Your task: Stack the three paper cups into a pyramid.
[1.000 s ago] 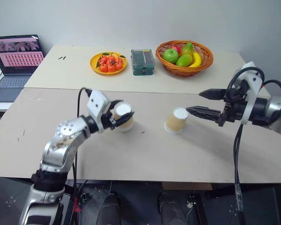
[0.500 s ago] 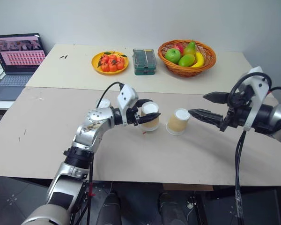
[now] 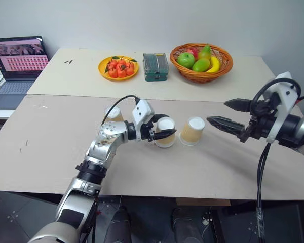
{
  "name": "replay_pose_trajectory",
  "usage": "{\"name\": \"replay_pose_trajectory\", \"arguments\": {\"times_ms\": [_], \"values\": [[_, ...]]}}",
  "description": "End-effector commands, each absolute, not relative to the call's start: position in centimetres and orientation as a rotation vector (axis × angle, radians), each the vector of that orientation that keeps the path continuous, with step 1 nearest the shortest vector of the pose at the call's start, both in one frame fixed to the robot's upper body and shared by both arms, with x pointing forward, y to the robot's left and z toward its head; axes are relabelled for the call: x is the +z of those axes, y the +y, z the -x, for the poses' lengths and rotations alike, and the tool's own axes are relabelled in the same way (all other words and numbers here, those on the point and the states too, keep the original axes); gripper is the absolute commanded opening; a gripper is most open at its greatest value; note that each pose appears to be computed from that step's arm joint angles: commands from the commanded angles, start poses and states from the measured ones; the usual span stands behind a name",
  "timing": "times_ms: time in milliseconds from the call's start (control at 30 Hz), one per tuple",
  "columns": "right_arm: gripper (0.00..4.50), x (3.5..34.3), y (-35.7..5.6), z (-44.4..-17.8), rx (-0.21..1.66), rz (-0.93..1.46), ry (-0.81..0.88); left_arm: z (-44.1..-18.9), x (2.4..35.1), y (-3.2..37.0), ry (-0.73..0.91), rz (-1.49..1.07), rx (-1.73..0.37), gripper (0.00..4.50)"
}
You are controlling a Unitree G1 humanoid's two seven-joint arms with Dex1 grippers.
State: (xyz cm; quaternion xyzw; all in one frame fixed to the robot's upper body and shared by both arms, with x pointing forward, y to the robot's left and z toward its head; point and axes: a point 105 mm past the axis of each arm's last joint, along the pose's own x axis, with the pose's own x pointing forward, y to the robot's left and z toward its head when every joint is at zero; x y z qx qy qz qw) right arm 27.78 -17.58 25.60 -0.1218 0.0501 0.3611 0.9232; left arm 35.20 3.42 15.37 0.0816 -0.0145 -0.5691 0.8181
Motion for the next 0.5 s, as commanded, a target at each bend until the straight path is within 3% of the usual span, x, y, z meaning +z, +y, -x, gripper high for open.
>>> {"name": "replay_pose_trajectory", "arguments": {"times_ms": [33,200,233,333,500], "values": [[4.5,27.0,-17.8,-27.4,0.72,0.28,0.046,-35.2,15.6,3.4,-0.065,-0.19,-1.213,3.17],[4.5,27.1,-17.8,-27.5,0.719,0.28,0.042,-35.2,15.5,3.3,-0.065,-0.18,-1.212,3.17],[4.5,27.1,-17.8,-27.5,0.719,0.28,0.041,-35.2,15.5,3.2,-0.064,-0.175,-1.213,3.8],[4.5,27.1,-17.8,-27.6,0.718,0.281,0.039,-35.0,15.7,3.1,-0.067,-0.154,-1.225,4.48],[4.5,27.1,-17.7,-27.6,0.723,0.279,0.038,-35.2,16.8,3.1,-0.1,-0.148,-1.207,4.48]]}}
